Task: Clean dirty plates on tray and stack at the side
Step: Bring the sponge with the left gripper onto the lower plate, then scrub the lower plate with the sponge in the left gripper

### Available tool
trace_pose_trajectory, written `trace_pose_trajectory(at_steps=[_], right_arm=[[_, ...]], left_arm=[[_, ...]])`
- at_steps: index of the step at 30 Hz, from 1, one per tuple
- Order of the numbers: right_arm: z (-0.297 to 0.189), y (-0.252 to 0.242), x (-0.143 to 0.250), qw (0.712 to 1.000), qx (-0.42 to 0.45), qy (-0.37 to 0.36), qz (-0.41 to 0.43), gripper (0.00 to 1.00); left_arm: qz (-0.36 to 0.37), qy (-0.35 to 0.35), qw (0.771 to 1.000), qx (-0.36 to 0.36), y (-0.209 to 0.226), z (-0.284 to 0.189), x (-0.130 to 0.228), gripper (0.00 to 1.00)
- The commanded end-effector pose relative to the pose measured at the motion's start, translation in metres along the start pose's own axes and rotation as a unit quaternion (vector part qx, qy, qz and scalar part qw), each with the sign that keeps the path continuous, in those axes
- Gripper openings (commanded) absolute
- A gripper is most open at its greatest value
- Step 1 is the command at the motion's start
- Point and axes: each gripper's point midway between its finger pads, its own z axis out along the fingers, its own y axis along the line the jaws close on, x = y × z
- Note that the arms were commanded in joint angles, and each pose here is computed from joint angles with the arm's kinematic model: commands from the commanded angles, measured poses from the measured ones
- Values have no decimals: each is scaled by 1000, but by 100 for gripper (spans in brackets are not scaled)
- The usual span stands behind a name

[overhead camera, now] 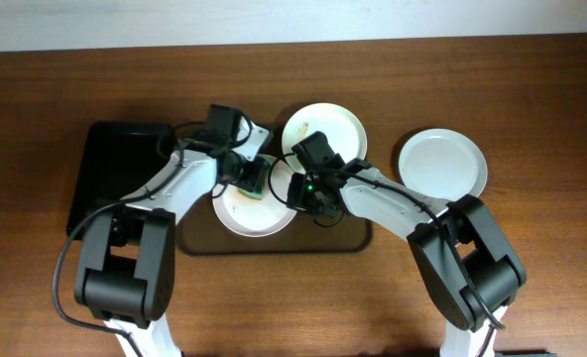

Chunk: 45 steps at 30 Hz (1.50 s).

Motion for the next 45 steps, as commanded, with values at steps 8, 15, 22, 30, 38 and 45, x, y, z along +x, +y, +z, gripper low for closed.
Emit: trace_pose_trajectory(at_steps=[8,15,22,30,38,45], right_arm=[[4,4,0,1000,-6,6,-7,4],[4,5,0,1000,-7,6,-7,4],[4,4,0,1000,-6,6,-7,4],[4,5,0,1000,-7,6,-7,4],[3,4,0,1000,-6,6,-6,4],[3,4,0,1000,-6,6,-8,4]], left_arm=[[-243,77,963,81,36,-20,58,1],[-71,110,985,110,-10,-11,66,1],[-36,133,988,71,-26,1,73,1],[-86,182,978,-52,47,-16,104,1],[-56,83,990,-99,67,-4,54,1],[-17,-29,993,-113,63,2,-5,1]])
